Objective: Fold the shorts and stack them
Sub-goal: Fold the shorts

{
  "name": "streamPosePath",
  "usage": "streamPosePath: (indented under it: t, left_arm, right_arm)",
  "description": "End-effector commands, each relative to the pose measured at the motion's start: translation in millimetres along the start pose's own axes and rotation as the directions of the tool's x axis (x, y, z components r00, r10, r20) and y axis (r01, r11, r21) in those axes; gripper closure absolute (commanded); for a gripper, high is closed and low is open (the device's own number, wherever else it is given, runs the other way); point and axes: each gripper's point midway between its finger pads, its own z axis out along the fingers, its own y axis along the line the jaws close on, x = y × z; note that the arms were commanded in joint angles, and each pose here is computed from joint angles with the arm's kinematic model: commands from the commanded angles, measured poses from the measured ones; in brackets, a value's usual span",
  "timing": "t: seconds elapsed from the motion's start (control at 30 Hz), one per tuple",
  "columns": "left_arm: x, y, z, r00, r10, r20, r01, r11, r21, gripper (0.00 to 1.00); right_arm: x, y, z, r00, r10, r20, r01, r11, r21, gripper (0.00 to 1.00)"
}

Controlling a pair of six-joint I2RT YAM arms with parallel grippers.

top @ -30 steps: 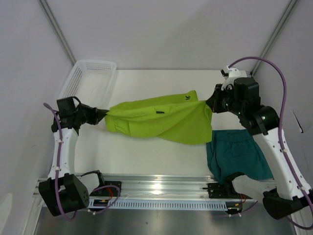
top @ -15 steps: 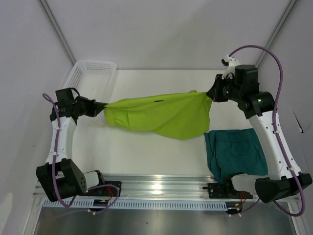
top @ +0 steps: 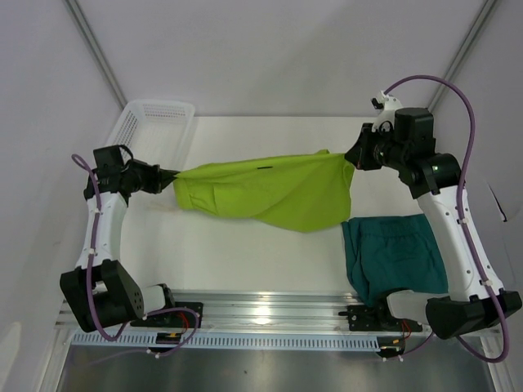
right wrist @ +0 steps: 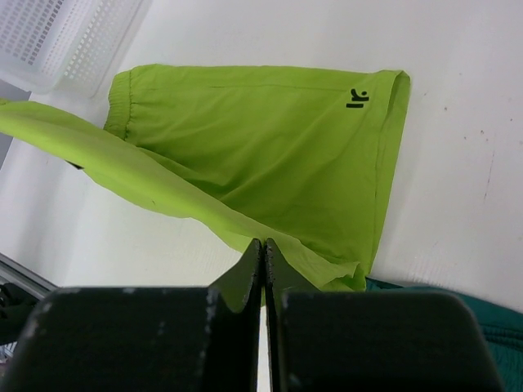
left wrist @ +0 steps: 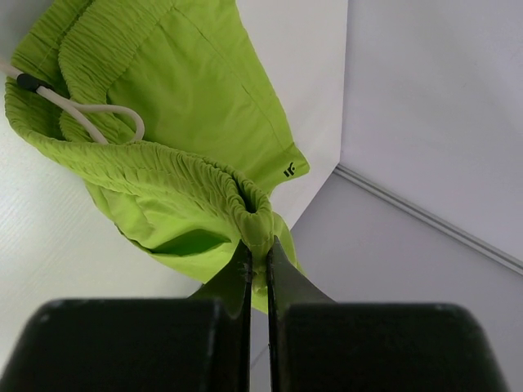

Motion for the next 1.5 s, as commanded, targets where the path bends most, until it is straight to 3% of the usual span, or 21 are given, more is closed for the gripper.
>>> streamPosePath:
  t: [0.0, 0.4, 0.53, 0.67, 0.8, 0.83, 0.9, 0.93, 0.97, 1.03, 1.07, 1.13, 1.17, 1.23, 1.47]
  left_arm:
    - [-20.9, -24.4, -5.1, 0.997, 0.027, 0.078, -0.033, 0.997, 0.074, 1.0]
    - [-44.9, -61.4, 27.8, 0.995, -0.008, 0.096, -0.011, 0.98, 0.198, 1.0]
    - [-45.6, -78.3, 64.2, 0.998, 0.012, 0.057, -0.024, 0.976, 0.218, 1.0]
    - [-53.5, -91.9, 127.6, 1.0, 0.017, 0.01, -0.019, 0.965, 0.26, 1.0]
    - [-58.3, -132.1, 174.3, 0.998, 0.059, -0.016, -0.051, 0.945, 0.323, 1.0]
    - [-60.1, -130.7, 184.7, 0.998, 0.064, -0.017, -0.055, 0.947, 0.318, 0.9]
    - [-68.5, -145.3, 203.6, 0.996, 0.09, -0.009, -0.081, 0.932, 0.354, 0.67]
    - [-71.0, -153.5, 206.1, 0.995, 0.096, -0.008, -0.086, 0.923, 0.375, 0.3]
    - [-69.0, -146.3, 213.4, 0.996, 0.084, -0.025, -0.07, 0.938, 0.34, 0.15]
    - [-71.6, -152.7, 216.6, 0.991, 0.131, -0.015, -0.119, 0.937, 0.327, 0.01]
    - [-69.4, -145.9, 218.0, 0.99, 0.137, -0.025, -0.123, 0.948, 0.294, 0.01]
    - [-67.9, -144.1, 210.4, 0.986, 0.169, -0.008, -0.16, 0.947, 0.277, 0.01]
    - [-66.3, -142.8, 206.7, 0.984, 0.176, -0.005, -0.168, 0.947, 0.274, 0.01]
    - [-60.5, -138.6, 193.9, 0.981, 0.192, 0.001, -0.186, 0.946, 0.267, 0.01]
    - [-28.6, -129.2, 153.4, 0.944, 0.329, -0.006, -0.319, 0.92, 0.228, 0.01]
  right_arm:
    - [-28.1, -6.9, 0.5, 0.997, -0.018, 0.081, 0.017, 1.0, 0.018, 1.0]
    - [-37.3, -50.7, 63.8, 0.999, 0.041, 0.032, -0.042, 0.999, 0.03, 1.0]
    - [-41.3, -75.8, 98.4, 0.996, 0.081, 0.026, -0.082, 0.996, 0.039, 1.0]
    - [-41.1, -109.8, 143.1, 0.991, 0.134, 0.01, -0.134, 0.99, 0.05, 1.0]
    - [-43.6, -150.6, 193.4, 0.978, 0.208, 0.021, -0.209, 0.975, 0.072, 1.0]
    - [-60.9, -152.5, 201.4, 0.98, 0.191, 0.062, -0.194, 0.979, 0.056, 1.0]
    - [-47.4, -169.2, 238.4, 0.977, 0.21, 0.027, -0.211, 0.975, 0.067, 0.94]
    - [-67.5, -170.1, 241.0, 0.979, 0.196, 0.06, -0.2, 0.977, 0.073, 0.88]
    - [-50.4, -182.9, 262.9, 0.976, 0.217, 0.023, -0.218, 0.971, 0.096, 0.66]
    - [-46.4, -189.1, 270.5, 0.972, 0.236, 0.0, -0.234, 0.965, 0.123, 0.5]
    - [-48.8, -190.2, 272.5, 0.972, 0.234, 0.005, -0.233, 0.964, 0.128, 0.43]
    - [-48.7, -188.5, 270.0, 0.973, 0.231, 0.015, -0.231, 0.963, 0.137, 0.39]
    - [-27.6, -190.0, 272.4, 0.969, 0.248, -0.02, -0.242, 0.958, 0.152, 0.34]
    - [-38.7, -181.4, 256.3, 0.973, 0.232, 0.023, -0.232, 0.962, 0.142, 0.34]
    - [-1.2, -146.6, 220.2, 0.969, 0.244, -0.048, -0.236, 0.963, 0.128, 0.34]
